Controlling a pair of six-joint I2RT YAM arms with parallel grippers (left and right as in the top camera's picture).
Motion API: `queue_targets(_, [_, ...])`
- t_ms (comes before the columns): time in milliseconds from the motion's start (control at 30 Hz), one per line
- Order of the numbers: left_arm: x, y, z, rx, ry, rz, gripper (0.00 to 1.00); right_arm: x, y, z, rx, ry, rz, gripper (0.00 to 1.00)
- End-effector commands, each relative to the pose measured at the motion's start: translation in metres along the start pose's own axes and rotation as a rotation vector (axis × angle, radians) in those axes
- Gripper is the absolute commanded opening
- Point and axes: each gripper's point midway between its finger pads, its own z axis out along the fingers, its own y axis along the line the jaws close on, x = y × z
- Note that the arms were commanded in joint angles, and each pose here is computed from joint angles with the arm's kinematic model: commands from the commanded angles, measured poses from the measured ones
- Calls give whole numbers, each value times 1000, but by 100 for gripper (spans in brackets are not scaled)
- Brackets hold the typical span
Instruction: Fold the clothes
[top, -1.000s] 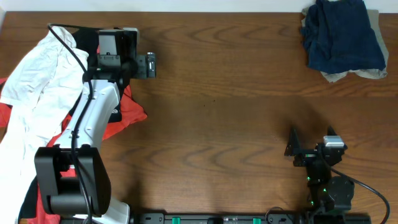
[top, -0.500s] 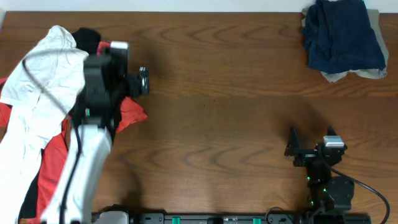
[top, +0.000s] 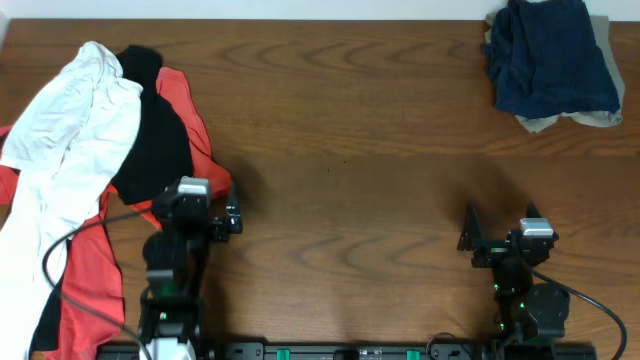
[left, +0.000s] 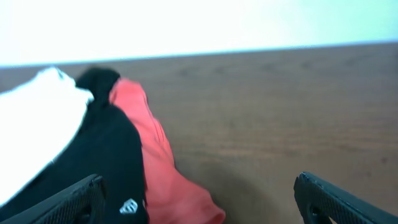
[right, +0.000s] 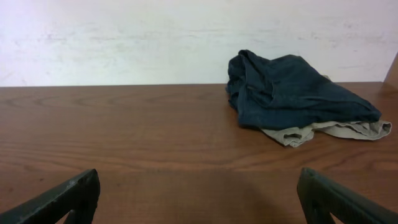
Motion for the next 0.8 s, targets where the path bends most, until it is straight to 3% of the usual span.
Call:
queue_targets(0, [-5,3,-11,-20,-54,21,97,0,3,0,-11,-1,-9,99])
queue_targets(767, [15,5,-42,-15,-82,31,98,0,3,0,-11,-1,-9,99])
